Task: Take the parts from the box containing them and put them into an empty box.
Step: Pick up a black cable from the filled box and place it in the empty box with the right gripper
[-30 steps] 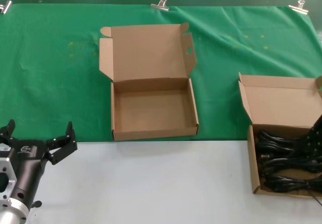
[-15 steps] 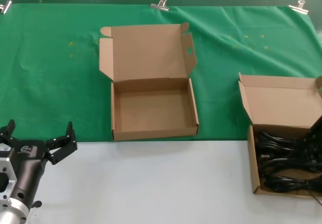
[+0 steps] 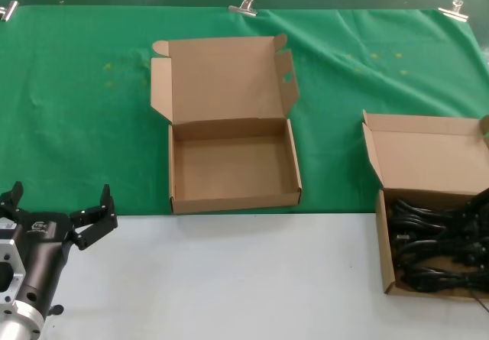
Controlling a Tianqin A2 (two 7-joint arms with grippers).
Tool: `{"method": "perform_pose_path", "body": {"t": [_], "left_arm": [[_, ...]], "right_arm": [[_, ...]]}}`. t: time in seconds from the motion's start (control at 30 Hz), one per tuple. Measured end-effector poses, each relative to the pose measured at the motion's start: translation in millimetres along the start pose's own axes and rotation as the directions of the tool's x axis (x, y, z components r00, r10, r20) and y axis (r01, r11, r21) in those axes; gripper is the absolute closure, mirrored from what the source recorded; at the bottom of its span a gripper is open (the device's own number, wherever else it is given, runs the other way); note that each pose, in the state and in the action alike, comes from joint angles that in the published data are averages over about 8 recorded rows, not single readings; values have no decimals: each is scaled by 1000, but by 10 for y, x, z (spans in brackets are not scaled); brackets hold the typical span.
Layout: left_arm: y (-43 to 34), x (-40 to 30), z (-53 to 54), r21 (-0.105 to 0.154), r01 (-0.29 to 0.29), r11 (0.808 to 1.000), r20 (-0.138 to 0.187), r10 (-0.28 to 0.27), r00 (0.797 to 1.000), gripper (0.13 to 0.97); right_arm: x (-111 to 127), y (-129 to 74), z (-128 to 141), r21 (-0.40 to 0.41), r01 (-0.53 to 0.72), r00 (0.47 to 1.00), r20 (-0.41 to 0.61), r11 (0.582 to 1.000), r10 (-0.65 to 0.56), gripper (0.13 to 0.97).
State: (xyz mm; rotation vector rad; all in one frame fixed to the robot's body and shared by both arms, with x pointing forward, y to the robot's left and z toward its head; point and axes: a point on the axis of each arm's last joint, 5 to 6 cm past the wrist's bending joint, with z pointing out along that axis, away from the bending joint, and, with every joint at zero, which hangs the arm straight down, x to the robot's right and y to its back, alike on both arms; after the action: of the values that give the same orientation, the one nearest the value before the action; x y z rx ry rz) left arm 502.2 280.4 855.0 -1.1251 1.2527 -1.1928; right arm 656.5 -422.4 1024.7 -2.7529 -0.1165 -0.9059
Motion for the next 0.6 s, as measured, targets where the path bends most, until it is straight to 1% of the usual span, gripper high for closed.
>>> {"method": "perform_pose_path", "body": {"t": [0.07,0.1,0.37,0.6], "left_arm": [[0,0,0,0,0,1000,0,0,1000,132],[0,0,0,0,0,1000,0,0,1000,132],[0,0,0,0,0,1000,0,0,1000,132],[0,0,0,0,0,1000,0,0,1000,132]], "right_arm": [[5,3,18,-6,11,1000,7,1000,-11,759],[8,4,26,-9,17,1000,10,1000,-17,759],[32,-3,109,-33,62,998,31,998,-61,623],[61,-32,178,-44,84,996,41,995,-82,659]]}}
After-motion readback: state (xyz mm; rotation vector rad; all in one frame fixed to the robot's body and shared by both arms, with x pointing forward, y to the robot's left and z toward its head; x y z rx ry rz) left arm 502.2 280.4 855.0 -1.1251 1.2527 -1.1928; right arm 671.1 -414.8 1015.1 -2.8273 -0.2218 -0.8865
